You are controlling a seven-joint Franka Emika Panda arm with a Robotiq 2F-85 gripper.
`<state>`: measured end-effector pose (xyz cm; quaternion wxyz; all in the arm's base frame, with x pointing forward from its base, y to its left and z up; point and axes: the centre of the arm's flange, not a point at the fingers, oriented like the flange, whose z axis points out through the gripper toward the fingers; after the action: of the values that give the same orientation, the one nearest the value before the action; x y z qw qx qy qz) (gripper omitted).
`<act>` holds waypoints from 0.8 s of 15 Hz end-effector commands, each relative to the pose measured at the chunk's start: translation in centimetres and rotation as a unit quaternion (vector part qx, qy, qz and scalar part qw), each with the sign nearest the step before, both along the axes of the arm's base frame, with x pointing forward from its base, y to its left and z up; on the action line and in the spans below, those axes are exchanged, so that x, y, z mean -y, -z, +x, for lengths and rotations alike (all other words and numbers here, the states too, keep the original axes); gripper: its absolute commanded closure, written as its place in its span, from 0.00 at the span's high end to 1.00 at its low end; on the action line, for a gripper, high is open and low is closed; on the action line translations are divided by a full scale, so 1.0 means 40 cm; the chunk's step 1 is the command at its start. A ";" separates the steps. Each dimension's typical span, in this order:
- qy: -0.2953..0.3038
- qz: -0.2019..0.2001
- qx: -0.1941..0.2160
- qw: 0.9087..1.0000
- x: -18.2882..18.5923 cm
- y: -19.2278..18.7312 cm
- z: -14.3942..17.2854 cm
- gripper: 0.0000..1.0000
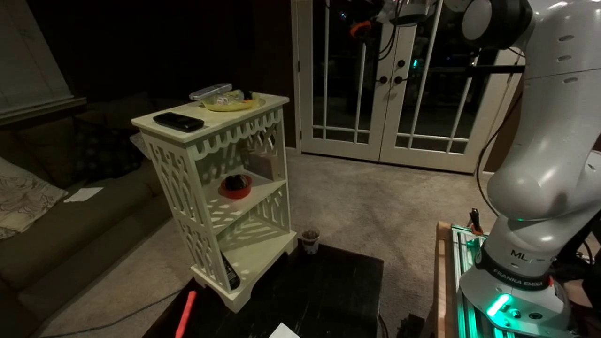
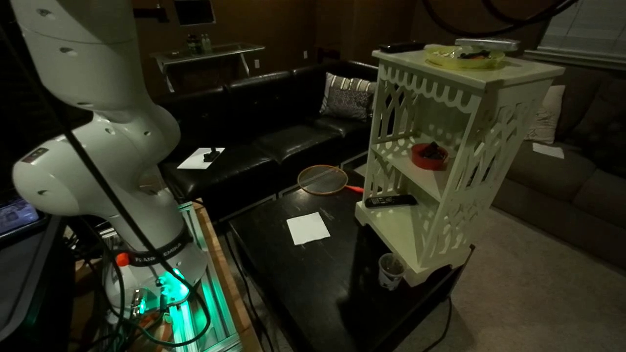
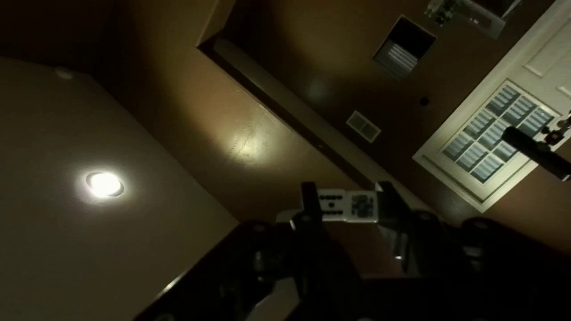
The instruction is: Put the white object on the white plate on top of the shelf.
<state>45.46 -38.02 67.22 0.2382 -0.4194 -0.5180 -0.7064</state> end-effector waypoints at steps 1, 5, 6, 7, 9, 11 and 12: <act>-0.023 -0.087 0.028 0.996 -0.079 -0.080 -0.043 0.11; -0.078 -0.162 0.051 0.982 -0.199 -0.154 -0.068 0.11; -0.097 -0.174 0.065 0.978 -0.239 -0.171 -0.081 0.11; -0.115 -0.186 0.081 0.972 -0.273 -0.187 -0.092 0.11; -0.137 -0.208 0.120 0.961 -0.334 -0.215 -0.108 0.11; -0.137 -0.215 0.171 0.952 -0.391 -0.249 -0.123 0.11; -0.144 -0.210 0.188 0.949 -0.412 -0.266 -0.133 0.11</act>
<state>42.58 -24.23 77.19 0.1730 -0.2835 -0.7313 -0.5957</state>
